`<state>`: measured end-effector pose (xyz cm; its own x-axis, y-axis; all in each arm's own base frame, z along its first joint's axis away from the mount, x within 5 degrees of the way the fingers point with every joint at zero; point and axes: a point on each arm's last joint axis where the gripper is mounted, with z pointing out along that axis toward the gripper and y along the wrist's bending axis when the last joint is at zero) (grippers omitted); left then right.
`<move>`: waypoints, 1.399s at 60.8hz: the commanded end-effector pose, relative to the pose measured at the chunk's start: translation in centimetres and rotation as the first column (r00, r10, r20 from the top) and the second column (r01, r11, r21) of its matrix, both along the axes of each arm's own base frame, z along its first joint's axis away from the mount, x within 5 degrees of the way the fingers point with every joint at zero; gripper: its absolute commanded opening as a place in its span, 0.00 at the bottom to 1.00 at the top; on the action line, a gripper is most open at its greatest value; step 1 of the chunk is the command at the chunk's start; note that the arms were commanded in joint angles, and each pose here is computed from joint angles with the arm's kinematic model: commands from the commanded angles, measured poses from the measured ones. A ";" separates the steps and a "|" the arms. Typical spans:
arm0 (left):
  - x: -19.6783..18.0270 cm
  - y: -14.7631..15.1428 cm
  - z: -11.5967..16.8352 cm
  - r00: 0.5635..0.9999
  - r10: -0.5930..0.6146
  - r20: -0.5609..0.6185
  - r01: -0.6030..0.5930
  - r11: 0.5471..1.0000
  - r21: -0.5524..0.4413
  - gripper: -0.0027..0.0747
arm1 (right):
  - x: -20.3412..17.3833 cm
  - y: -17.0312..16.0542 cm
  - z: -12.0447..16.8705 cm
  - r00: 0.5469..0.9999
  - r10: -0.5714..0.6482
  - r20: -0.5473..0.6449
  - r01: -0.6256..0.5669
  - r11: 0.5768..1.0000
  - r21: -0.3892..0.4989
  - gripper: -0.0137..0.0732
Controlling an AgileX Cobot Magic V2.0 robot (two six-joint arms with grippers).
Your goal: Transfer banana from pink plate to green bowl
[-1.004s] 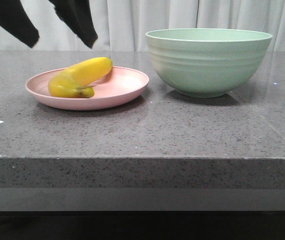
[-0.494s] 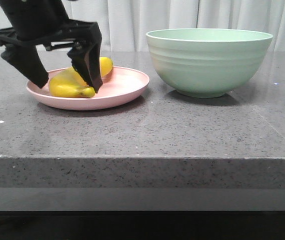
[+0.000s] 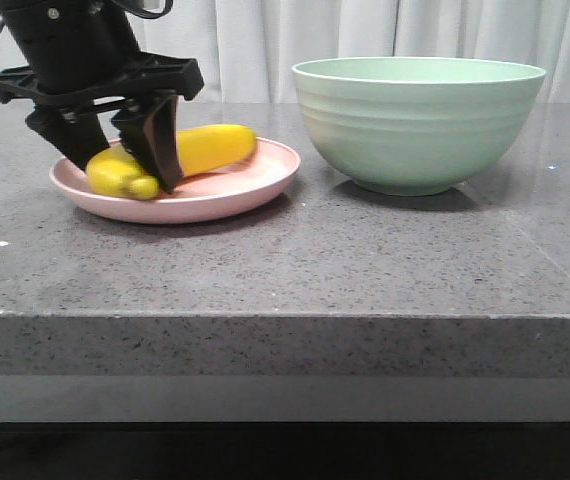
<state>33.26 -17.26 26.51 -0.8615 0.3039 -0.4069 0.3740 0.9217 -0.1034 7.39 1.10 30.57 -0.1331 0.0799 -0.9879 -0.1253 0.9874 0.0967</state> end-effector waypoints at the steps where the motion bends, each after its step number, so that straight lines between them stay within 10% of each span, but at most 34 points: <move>1: -0.3 -0.2 2.8 0.996 0.009 0.090 -0.003 0.998 -0.059 0.33 | 0.1 -0.1 1.9 0.994 -0.014 0.108 0.013 1.000 0.004 0.76; 27: -1.8 0.5 7.5 0.967 0.042 0.249 0.000 0.986 -0.167 0.19 | 0.1 -0.1 2.0 0.993 -0.015 0.120 0.015 1.000 0.005 0.76; 45: -7.0 0.8 13.4 0.868 -0.053 0.494 0.206 0.943 -0.260 0.19 | 0.1 -0.1 2.1 0.992 -0.017 0.128 0.016 1.000 0.006 0.76; 85: -10.8 -1.4 14.0 0.807 -0.097 0.582 0.334 0.888 -0.315 0.19 | 4.8 2.3 6.1 0.990 0.139 -0.001 -0.136 0.971 0.195 0.92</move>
